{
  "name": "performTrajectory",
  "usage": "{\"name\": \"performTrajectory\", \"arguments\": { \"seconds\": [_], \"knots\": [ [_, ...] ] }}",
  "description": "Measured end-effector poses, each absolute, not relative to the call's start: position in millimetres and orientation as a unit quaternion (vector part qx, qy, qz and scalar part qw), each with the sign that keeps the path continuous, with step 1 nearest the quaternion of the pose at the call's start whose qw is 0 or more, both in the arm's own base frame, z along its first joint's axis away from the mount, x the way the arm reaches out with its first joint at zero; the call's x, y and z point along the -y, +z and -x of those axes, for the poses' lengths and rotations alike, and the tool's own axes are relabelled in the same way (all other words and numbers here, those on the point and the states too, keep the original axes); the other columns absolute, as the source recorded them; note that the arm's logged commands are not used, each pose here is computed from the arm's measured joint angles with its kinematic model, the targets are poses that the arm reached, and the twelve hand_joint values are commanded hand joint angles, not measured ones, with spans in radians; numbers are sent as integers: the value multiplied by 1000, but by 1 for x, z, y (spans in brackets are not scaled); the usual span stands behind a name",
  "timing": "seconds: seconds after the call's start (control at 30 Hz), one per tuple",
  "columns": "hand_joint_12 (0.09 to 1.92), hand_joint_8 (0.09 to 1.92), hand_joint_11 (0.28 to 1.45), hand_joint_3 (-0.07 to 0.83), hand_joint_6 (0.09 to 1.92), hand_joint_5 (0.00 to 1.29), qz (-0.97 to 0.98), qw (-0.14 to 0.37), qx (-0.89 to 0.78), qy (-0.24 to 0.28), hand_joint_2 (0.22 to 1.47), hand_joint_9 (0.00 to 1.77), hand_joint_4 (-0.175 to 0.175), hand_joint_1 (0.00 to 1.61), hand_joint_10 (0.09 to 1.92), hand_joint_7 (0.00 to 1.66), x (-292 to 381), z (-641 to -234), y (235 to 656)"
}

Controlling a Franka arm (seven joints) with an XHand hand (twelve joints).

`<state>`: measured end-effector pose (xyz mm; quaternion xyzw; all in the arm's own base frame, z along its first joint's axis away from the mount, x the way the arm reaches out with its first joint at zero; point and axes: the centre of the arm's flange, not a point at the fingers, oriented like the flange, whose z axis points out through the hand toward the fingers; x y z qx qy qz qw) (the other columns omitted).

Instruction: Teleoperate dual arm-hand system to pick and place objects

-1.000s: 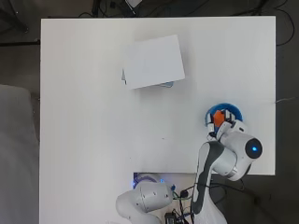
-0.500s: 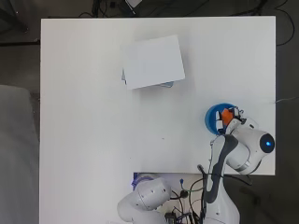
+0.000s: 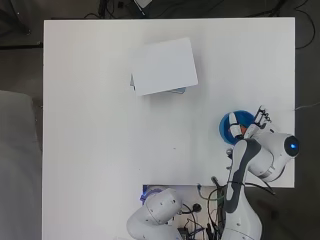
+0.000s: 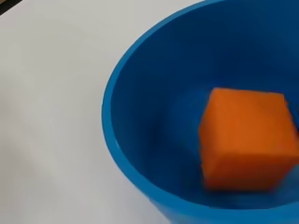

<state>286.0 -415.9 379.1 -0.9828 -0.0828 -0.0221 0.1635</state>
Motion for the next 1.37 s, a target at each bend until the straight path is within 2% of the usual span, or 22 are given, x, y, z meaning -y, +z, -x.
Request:
{"name": "performTrajectory", "arguments": {
  "seconds": [0.17,0.33,0.5,0.6,0.7,0.87,0.97,1.13,1.37],
  "knots": [
    [87,87,414,5,87,68,983,141,114,-25,912,355,4,0,87,260,398,-307,407],
    [87,87,419,3,87,105,989,84,121,-31,923,431,6,0,87,304,410,-322,468],
    [87,87,414,8,87,147,986,58,157,-21,949,461,1,0,87,310,385,-339,531],
    [87,87,411,6,87,174,983,47,175,-9,949,454,-5,0,87,299,357,-339,573],
    [87,87,410,13,87,185,979,25,202,-23,969,444,-11,0,87,285,308,-330,622],
    [87,87,401,6,87,254,959,-26,281,-3,1017,378,-8,0,87,244,197,-321,665],
    [87,87,396,5,87,269,954,-46,295,8,1021,366,4,0,87,246,174,-318,675],
    [87,87,395,2,87,272,958,-43,284,19,1020,365,19,44,87,273,182,-322,677],
    [87,87,399,-3,87,280,956,-37,290,27,1010,411,11,84,87,344,171,-330,672]
  ]
}}
